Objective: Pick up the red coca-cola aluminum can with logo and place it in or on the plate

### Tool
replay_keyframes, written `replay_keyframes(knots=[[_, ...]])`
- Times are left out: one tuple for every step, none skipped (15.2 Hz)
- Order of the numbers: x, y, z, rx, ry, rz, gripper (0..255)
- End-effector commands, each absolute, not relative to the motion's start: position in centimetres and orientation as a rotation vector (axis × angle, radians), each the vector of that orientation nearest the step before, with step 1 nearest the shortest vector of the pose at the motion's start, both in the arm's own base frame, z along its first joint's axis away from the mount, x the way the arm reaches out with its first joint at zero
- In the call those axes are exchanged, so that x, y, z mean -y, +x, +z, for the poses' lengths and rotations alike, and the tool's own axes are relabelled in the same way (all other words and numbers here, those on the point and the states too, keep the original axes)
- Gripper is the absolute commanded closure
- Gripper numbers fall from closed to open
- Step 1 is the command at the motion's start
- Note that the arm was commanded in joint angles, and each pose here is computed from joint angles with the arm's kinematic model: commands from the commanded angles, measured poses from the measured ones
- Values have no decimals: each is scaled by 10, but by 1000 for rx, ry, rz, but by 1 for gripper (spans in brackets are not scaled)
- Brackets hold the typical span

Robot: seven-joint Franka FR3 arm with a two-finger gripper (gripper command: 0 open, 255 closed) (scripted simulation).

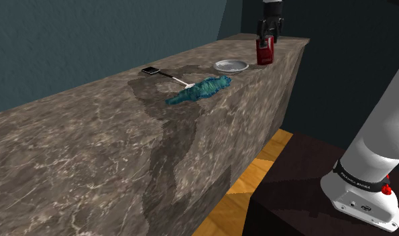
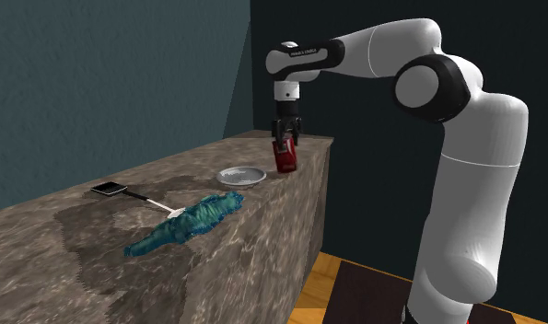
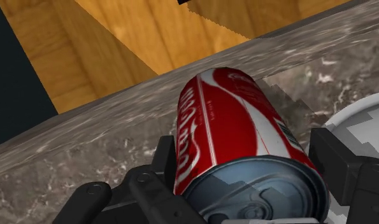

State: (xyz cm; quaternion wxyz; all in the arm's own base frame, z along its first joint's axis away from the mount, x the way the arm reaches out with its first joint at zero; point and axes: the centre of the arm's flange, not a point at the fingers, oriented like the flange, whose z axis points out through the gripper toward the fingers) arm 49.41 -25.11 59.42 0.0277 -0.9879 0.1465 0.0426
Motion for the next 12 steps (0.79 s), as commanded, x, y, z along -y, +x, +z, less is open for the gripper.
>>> replay_keyframes(knots=[[251, 494, 605, -452, -3050, 132, 255], [251, 494, 610, -452, -3050, 132, 255], [251, 494, 615, -452, -3050, 132, 255], [251, 494, 620, -452, -3050, 132, 255], [251, 494, 626, -452, -3050, 132, 255], [251, 494, 631, -452, -3050, 132, 255], [251, 494, 636, -452, -3050, 132, 255], [251, 494, 642, -452, -3050, 132, 255], [251, 494, 647, -452, -3050, 132, 255], [251, 494, 652, -452, -3050, 132, 255], [251, 494, 657, -452, -3050, 132, 255], [251, 494, 663, -452, -3050, 132, 255]])
